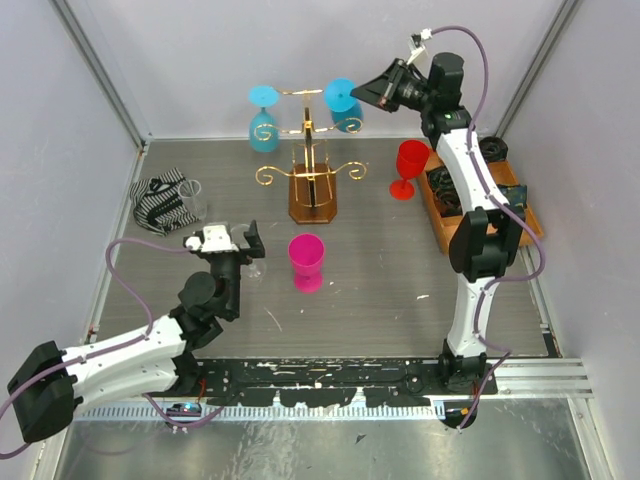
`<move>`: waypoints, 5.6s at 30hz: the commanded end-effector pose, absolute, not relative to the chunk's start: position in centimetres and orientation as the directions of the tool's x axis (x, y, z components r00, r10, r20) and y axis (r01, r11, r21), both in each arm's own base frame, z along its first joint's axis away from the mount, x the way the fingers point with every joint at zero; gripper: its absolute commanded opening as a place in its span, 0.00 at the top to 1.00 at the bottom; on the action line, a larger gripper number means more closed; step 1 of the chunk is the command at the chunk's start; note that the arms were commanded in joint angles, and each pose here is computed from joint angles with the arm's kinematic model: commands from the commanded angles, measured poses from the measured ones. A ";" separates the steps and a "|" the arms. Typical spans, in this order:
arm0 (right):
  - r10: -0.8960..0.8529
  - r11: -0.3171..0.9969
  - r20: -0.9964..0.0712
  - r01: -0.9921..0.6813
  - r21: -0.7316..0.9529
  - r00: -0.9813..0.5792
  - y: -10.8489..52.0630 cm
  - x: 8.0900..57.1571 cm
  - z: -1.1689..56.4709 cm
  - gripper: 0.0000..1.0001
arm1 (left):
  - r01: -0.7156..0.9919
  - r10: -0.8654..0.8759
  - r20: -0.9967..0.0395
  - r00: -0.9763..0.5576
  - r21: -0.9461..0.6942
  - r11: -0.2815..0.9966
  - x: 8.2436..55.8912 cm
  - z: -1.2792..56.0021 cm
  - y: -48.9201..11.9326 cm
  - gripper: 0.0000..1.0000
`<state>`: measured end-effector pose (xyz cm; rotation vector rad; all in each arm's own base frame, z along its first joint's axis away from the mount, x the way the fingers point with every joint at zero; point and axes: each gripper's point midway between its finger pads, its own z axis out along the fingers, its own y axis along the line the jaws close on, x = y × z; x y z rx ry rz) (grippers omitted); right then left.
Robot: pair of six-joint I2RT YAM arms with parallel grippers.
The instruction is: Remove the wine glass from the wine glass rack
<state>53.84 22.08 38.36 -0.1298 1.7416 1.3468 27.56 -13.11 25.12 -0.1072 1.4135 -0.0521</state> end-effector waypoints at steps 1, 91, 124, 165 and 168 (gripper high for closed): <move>0.416 0.514 -0.816 -0.637 0.574 -0.401 18.4 51.8 43.9 1.00 | -0.021 -0.150 -0.973 0.175 -0.156 0.988 27.4 26.9 -13.1 0.02; -0.948 0.307 -0.291 -0.135 -0.942 -0.128 9.7 34.3 3.4 1.00 | -0.029 -0.169 -0.975 0.141 -0.174 0.984 24.5 30.8 -9.0 0.02; -0.911 0.408 -0.332 -0.439 -0.800 -0.243 12.1 33.2 -0.4 0.20 | -0.018 -0.133 -0.978 0.163 -0.138 0.990 24.2 31.3 -8.6 0.02; -0.335 0.918 -0.771 -0.371 -0.138 -0.542 18.6 27.3 21.3 0.00 | 0.036 -0.156 -0.980 -0.125 -0.162 0.986 29.1 37.1 -13.0 0.11; -0.331 0.913 -0.786 -0.388 -0.127 -0.522 19.1 27.1 23.1 0.00 | 0.075 -0.278 -0.931 -0.236 -0.303 0.950 33.2 38.7 -13.6 0.20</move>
